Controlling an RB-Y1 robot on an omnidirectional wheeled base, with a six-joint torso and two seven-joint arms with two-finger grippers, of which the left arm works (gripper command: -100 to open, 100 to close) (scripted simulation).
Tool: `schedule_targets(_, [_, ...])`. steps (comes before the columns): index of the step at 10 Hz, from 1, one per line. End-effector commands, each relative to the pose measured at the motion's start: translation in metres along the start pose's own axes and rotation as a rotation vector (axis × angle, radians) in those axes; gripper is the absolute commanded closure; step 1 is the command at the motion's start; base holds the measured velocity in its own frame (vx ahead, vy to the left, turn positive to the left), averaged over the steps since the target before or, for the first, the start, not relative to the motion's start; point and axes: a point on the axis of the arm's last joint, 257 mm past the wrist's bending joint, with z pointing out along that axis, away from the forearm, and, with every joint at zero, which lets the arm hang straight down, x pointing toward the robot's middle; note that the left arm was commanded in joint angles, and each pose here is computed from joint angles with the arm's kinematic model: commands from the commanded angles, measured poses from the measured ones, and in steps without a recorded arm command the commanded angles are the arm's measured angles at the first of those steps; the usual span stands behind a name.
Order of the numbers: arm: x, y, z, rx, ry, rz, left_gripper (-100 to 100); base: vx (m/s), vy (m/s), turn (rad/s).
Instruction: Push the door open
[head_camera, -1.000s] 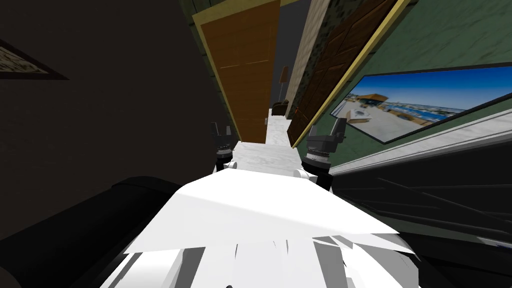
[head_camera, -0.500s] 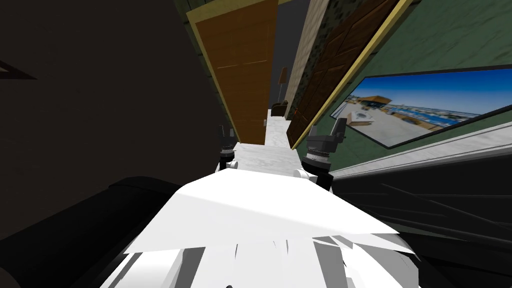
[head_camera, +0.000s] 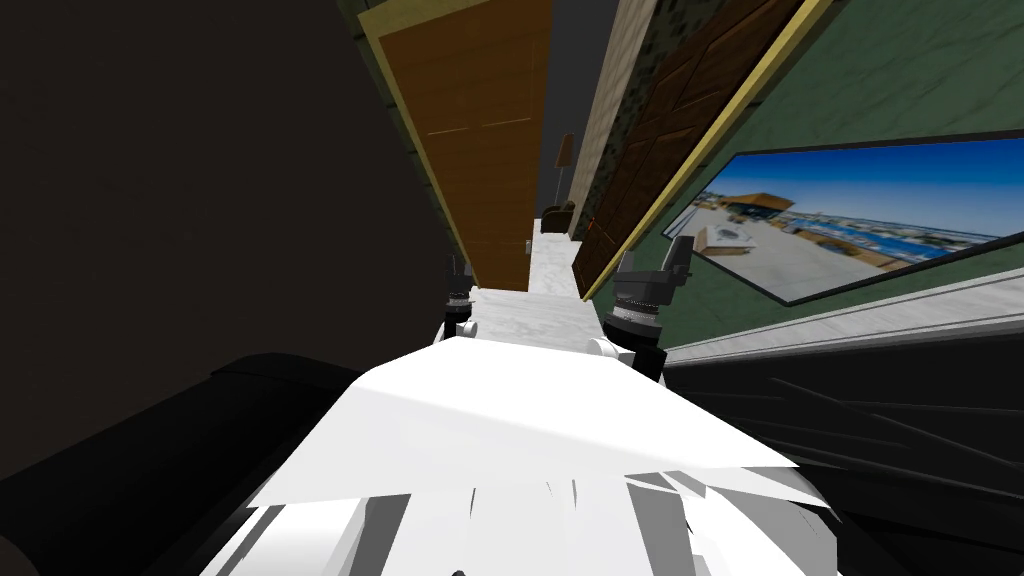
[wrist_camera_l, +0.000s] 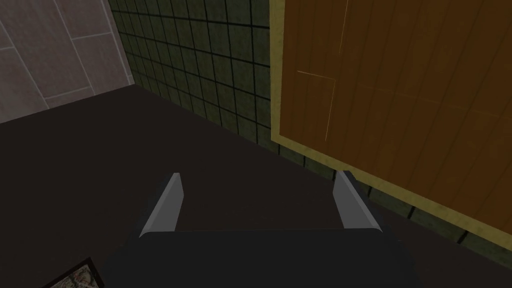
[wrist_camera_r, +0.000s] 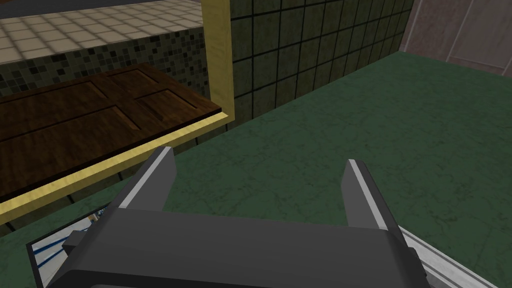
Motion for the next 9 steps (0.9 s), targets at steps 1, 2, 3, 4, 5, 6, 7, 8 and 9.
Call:
schedule_targets(1, [0.000, 0.012, -0.0030, -0.021, 0.003, 0.003, -100, 0.092, -0.050, -0.011])
schedule_targets(2, [-0.001, 0.019, -0.0046, -0.033, 0.005, 0.005, -100, 0.093, -0.039, -0.009])
schedule_targets(3, [-0.001, 0.027, -0.0062, -0.046, 0.007, 0.007, -100, 0.096, -0.038, -0.013])
schedule_targets(4, [-0.002, 0.035, -0.0080, -0.059, 0.009, 0.009, -100, 0.097, -0.030, -0.013])
schedule_targets(5, [-0.003, 0.043, -0.0099, -0.073, 0.011, 0.011, -100, 0.104, -0.021, -0.016])
schedule_targets(6, [-0.004, 0.051, -0.0119, -0.086, 0.012, 0.013, -100, 0.114, -0.033, -0.013])
schedule_targets(7, [-0.004, 0.051, -0.0119, -0.086, 0.012, 0.013, -100, 0.067, -0.025, 0.001])
schedule_targets(8, [-0.004, 0.059, -0.0139, -0.100, 0.013, 0.015, -100, 0.051, -0.022, -0.010])
schedule_targets(9, [-0.005, 0.067, -0.0161, -0.114, 0.015, 0.017, -100, 0.075, -0.026, -0.016])
